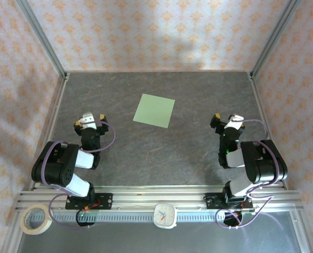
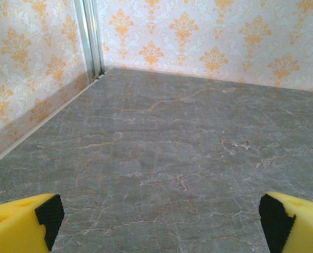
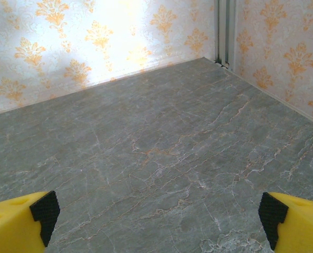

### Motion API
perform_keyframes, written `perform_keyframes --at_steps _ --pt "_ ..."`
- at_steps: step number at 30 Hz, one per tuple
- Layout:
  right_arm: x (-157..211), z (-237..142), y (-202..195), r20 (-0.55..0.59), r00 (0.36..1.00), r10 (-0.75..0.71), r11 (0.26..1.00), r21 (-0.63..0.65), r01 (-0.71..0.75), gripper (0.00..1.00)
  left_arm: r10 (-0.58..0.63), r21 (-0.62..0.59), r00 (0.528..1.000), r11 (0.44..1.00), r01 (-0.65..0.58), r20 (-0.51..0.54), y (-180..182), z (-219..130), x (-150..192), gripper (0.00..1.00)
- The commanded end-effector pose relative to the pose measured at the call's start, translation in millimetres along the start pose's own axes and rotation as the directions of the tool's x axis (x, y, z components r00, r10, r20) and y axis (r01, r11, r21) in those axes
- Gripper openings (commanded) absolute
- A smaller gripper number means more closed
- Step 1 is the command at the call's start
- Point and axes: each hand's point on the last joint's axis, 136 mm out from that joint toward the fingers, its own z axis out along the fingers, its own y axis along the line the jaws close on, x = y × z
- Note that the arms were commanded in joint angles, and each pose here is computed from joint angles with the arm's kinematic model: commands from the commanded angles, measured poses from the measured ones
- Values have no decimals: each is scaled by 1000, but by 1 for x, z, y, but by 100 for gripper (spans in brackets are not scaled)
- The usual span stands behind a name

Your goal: Fold a paper plane with a square sheet of paper (pick it up from the middle)

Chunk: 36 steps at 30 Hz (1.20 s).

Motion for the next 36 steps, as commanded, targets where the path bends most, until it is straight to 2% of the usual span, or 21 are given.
perform_keyframes --at_steps 1,27,31,34,36 --pt "-15 3 0 46 999 23 1000 5 -23 100 -25 -11 998 1000 26 52 0 1 -16 99" --pt "-15 3 1 46 999 22 1000 4 -23 100 -26 -12 998 1000 27 56 0 1 -16 99" --pt "-19 -9 15 73 997 -14 997 -76 19 100 -27 17 997 1000 26 76 -2 -6 -24 99" --pt "-33 -22 10 115 993 3 999 -45 2 100 -48 -12 995 999 49 86 5 -12 -33 99" --pt "-36 -19 3 55 998 32 999 16 -33 100 -76 -55 995 995 80 67 13 -13 -38 99"
